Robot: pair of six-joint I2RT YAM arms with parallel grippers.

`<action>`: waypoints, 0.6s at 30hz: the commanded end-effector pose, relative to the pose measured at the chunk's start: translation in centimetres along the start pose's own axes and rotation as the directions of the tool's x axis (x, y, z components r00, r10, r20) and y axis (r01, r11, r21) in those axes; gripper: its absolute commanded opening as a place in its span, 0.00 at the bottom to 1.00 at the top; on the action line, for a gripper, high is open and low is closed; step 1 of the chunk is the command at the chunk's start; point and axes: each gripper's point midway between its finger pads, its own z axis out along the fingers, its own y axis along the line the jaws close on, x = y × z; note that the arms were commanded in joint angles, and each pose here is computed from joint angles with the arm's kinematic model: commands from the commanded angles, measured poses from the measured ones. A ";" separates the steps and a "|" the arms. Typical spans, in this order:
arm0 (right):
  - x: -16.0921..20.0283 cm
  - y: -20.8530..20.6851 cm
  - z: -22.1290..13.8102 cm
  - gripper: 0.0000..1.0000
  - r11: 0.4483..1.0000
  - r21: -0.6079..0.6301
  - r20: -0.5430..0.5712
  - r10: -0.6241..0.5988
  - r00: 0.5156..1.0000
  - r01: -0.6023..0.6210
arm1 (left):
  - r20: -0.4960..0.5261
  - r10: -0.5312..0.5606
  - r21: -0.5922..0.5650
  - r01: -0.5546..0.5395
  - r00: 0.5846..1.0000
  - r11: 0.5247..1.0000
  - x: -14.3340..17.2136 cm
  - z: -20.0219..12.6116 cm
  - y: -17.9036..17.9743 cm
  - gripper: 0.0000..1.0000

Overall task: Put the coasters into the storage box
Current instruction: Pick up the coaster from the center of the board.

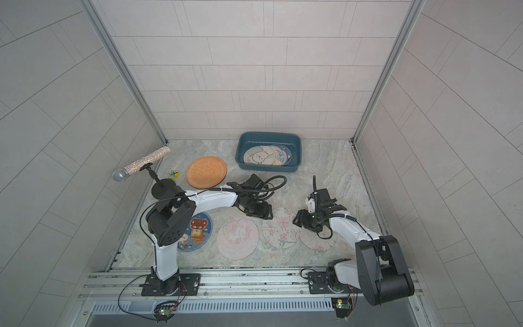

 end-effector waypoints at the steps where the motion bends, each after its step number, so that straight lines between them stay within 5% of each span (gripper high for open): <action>1: 1.7 -0.5 1.1 0.61 1.000 0.010 -0.061 0.018 0.998 -0.017 | -0.076 -0.002 -0.032 0.000 0.997 0.999 1.8 0.9 0.6 0.70; 18: 2.6 0.7 2.1 0.53 1.000 -0.010 -0.094 -0.011 0.995 0.011 | -0.129 -0.001 -0.031 -0.003 0.992 1.000 2.7 1.9 0.3 0.66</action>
